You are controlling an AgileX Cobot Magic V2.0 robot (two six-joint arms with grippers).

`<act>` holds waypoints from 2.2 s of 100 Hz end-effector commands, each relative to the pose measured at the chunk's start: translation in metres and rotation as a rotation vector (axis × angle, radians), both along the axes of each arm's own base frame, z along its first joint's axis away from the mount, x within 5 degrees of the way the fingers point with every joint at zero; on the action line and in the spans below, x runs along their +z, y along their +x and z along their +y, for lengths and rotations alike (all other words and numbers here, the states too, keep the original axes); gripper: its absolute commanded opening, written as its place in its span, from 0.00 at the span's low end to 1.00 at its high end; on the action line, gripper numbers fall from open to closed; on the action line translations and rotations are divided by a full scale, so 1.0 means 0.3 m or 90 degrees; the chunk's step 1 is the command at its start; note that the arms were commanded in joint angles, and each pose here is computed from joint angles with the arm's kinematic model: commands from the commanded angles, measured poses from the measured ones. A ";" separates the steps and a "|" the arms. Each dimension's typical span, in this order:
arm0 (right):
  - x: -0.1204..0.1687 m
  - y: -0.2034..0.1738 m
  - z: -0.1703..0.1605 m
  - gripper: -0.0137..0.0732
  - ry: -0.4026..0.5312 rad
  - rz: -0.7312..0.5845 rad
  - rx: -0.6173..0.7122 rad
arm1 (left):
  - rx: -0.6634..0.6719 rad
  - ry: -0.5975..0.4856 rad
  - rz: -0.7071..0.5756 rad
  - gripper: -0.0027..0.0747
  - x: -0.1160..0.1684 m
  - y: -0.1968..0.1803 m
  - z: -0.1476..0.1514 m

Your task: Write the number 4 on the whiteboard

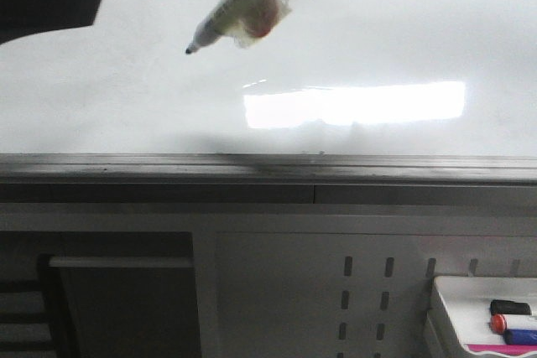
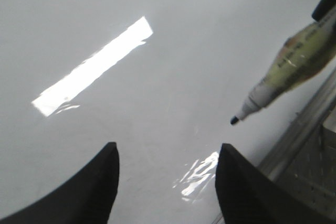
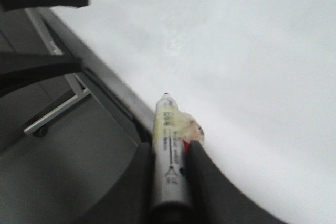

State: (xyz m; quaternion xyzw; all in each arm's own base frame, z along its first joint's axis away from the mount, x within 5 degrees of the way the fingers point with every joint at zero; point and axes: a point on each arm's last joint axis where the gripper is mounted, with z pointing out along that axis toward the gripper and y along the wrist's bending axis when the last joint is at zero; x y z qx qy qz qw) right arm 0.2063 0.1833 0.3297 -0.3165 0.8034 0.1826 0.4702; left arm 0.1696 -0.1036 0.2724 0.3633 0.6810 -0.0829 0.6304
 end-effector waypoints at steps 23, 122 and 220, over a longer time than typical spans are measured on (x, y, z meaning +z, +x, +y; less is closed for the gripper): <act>0.124 0.223 0.047 0.08 0.030 -0.065 -0.059 | 0.036 -0.067 -0.017 0.51 0.053 -0.004 0.029; 0.175 0.149 0.014 0.08 0.016 -0.071 -0.038 | 0.036 -0.063 -0.009 0.51 0.037 -0.008 0.030; 0.084 -0.002 0.170 0.08 -0.115 0.096 0.114 | -0.151 0.044 0.004 0.51 -0.062 -0.026 -0.132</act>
